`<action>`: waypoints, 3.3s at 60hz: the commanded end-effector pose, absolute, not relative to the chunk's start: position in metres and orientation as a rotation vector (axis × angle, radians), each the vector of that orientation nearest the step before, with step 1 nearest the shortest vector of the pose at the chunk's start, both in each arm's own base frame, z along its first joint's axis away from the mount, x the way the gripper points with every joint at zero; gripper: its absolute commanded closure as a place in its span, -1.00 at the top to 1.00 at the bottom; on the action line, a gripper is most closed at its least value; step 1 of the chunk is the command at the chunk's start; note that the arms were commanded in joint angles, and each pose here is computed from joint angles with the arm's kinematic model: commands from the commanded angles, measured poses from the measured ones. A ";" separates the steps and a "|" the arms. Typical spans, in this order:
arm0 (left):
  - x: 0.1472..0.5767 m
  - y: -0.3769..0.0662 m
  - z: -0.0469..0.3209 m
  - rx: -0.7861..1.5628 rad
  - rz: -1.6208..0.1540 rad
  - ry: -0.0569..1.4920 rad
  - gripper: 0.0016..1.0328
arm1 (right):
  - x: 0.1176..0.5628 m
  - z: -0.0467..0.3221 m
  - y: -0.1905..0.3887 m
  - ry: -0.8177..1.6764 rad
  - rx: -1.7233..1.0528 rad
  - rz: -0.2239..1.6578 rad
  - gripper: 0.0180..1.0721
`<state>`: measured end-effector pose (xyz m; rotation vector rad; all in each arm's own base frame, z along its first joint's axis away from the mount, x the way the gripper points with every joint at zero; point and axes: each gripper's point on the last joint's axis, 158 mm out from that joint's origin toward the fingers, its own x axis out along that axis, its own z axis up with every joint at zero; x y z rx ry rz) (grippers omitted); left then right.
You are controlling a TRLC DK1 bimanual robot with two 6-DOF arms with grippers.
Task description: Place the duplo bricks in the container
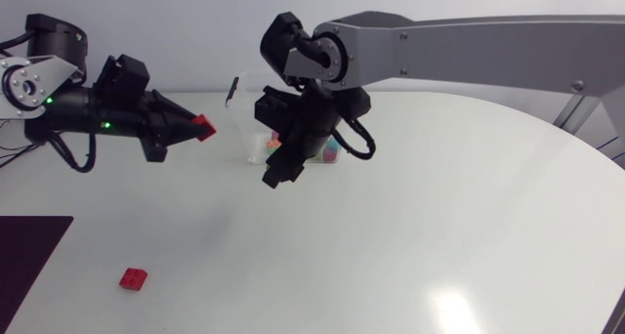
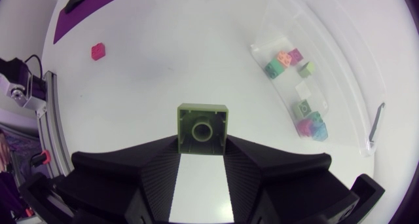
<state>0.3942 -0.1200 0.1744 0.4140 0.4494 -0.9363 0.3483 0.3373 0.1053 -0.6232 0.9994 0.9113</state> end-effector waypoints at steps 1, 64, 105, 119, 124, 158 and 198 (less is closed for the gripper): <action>0.413 -0.131 0.174 0.345 -0.920 0.474 -0.49 | 0.367 0.121 0.331 0.977 -0.532 0.861 -0.41; 0.565 -0.184 0.161 0.316 -0.729 0.411 0.62 | 0.497 0.162 0.279 0.841 -0.281 0.604 -0.41; 0.452 -0.074 0.217 0.307 -0.582 0.349 0.91 | 0.533 0.159 0.255 0.829 -0.234 0.538 -0.41; 0.388 -0.037 0.196 0.273 -0.558 0.370 0.91 | 0.541 0.164 0.256 0.815 -0.231 0.531 -0.41; 0.370 -0.028 0.182 0.259 -0.549 0.385 0.91 | 0.543 0.162 0.256 0.818 -0.231 0.529 -0.41; 0.338 -0.017 0.127 0.182 -0.564 0.488 0.91 | 0.561 0.151 0.246 0.840 -0.217 0.494 -0.38; 0.314 -0.012 0.084 0.169 -0.588 0.596 0.91 | 0.519 0.197 0.254 0.853 -0.215 0.511 0.92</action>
